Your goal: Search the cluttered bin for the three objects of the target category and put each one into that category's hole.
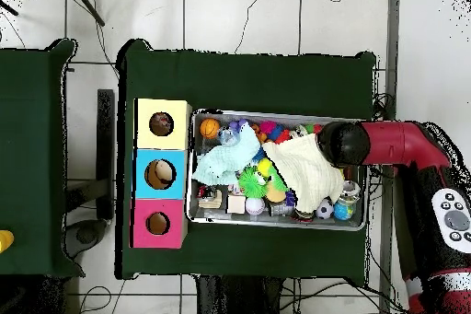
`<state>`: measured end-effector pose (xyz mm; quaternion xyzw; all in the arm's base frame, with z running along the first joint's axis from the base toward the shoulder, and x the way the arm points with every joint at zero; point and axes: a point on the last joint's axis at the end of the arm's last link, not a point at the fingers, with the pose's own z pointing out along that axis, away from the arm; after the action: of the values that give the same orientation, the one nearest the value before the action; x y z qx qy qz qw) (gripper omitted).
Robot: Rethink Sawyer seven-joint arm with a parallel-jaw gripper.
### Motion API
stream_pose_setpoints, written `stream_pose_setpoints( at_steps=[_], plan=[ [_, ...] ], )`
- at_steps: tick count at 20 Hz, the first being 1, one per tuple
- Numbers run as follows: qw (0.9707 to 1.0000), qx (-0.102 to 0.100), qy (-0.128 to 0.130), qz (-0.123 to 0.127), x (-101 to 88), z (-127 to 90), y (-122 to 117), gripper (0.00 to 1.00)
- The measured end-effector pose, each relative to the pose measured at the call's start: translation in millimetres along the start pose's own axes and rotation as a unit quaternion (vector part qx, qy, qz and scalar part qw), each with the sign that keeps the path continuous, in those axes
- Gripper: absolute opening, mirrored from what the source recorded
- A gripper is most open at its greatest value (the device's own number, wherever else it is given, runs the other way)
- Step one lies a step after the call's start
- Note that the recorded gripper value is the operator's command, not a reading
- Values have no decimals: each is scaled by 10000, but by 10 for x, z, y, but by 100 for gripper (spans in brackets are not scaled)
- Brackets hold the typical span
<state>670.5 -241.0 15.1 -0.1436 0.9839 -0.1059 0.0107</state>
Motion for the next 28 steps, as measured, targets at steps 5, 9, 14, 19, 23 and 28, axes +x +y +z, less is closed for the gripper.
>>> stream_pose_setpoints(
  at_steps=[5,9,14,19,23,28],
  plan=[
    [9999,-64,-9,82,90,125,-36,100],
    [9997,-99,-130,159,125,215,-75,100],
    [9989,-164,-335,300,147,295,-161,100],
    [9983,-202,-418,357,145,321,-187,100],
    [9983,-216,-418,342,134,333,-159,100],
    [9988,-194,-393,237,70,348,-52,100]
  ],
)
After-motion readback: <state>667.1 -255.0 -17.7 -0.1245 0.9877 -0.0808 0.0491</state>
